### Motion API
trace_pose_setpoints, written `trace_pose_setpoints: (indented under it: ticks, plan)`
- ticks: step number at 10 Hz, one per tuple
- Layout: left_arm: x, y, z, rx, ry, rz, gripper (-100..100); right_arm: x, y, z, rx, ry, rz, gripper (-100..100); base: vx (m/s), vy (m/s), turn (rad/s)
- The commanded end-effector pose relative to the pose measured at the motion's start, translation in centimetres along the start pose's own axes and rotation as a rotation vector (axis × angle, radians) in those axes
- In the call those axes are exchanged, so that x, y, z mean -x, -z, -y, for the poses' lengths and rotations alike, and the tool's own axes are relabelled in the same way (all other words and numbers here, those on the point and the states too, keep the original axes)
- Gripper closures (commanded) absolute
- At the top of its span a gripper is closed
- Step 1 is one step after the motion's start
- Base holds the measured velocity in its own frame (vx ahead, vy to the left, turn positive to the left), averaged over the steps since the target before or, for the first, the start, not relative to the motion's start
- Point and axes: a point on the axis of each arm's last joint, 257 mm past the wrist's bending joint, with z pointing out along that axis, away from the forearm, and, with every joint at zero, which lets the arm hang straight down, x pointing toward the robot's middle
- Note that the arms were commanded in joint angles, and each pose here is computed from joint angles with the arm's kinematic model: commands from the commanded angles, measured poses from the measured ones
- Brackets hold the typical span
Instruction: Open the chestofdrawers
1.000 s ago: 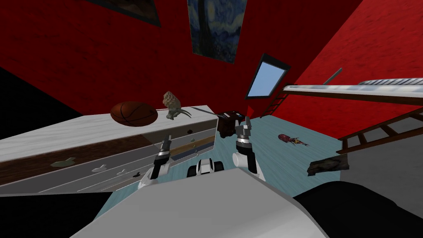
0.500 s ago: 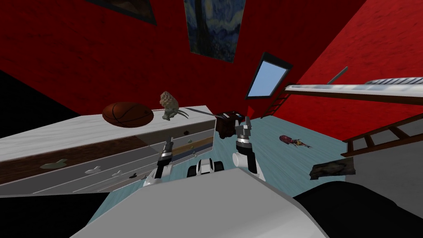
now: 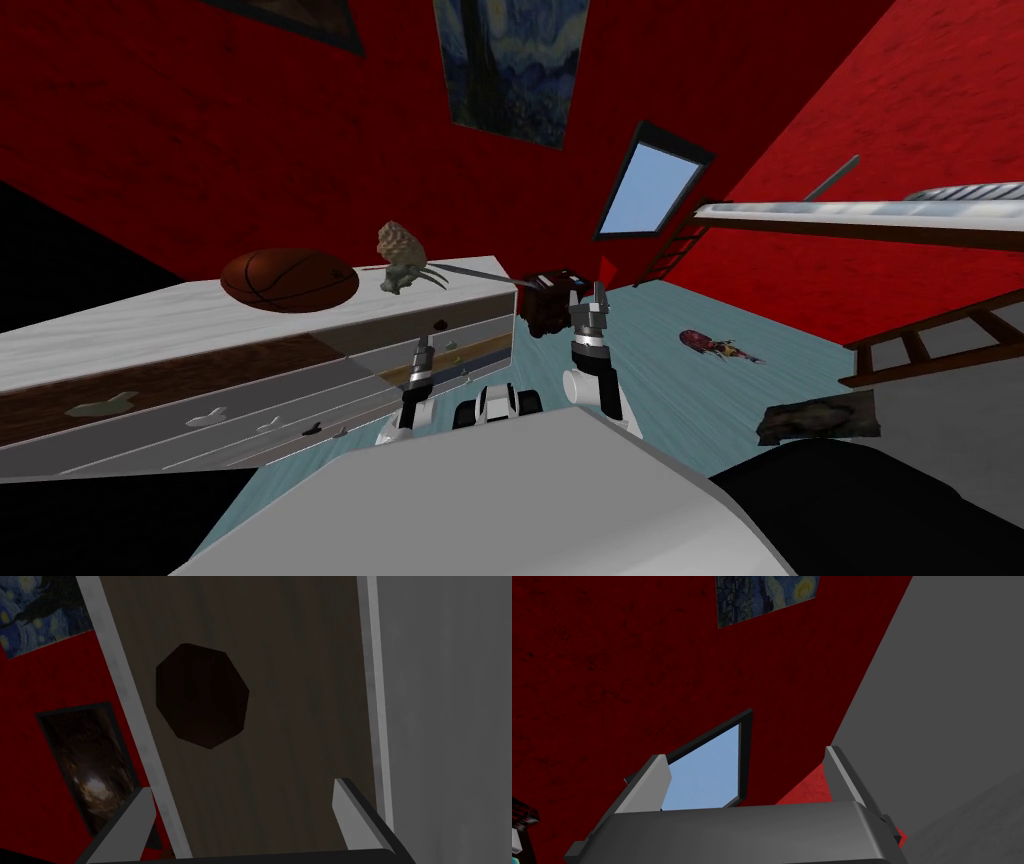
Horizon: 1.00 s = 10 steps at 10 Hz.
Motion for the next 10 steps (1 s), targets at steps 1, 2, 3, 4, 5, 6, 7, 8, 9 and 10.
trace_pose_setpoints:
  ticks: [1,2,3,4,5,6,7,8,9,10]
  plan:
    - [-3.2,0.9,0.0,0.02,0.075,0.022,-100,0.0,0.0,0.0,0.0,0.0,0.0,0,0.017,-0.029,0.007]
    - [-3.9,1.0,0.1,0.024,0.092,0.027,-100,0.0,0.0,0.0,0.0,0.0,0.0,0,0.011,-0.02,0.004]
    - [-3.2,1.0,0.1,0.019,0.078,0.023,-100,0.0,0.0,0.0,0.0,0.0,0.0,0,0.005,-0.009,-0.001]
    - [-4.4,0.4,0.5,0.014,0.094,-0.01,-100,0.0,0.0,0.0,0.0,0.0,0.0,0,0.034,-0.014,0.277]
    - [-5.6,-0.1,0.9,0.008,0.108,-0.043,-100,0.0,0.0,0.0,0.0,0.0,0.0,0,0.071,-0.027,0.401]
    - [-6.2,-0.4,1.1,0.005,0.115,-0.06,-100,0.0,0.0,0.0,0.0,0.0,0.0,0,0.083,-0.03,0.259]
    - [-6.2,-0.4,1.1,0.005,0.115,-0.06,-100,0.0,0.0,0.0,0.0,0.0,0.0,0,0.056,-0.024,0.012]
    - [-6.8,-0.6,1.3,0.002,0.122,-0.077,-100,0.0,0.0,0.0,0.0,0.0,0.0,0,0.036,-0.019,0.074]
    - [-8.0,-1.1,1.8,-0.004,0.135,-0.11,-100,0.0,0.0,0.0,0.0,0.0,0.0,0,0.059,-0.023,0.299]
    - [-8.6,-1.3,2.0,-0.006,0.142,-0.126,-100,0.0,0.0,0.0,0.0,0.0,0.0,0,0.06,-0.032,0.274]
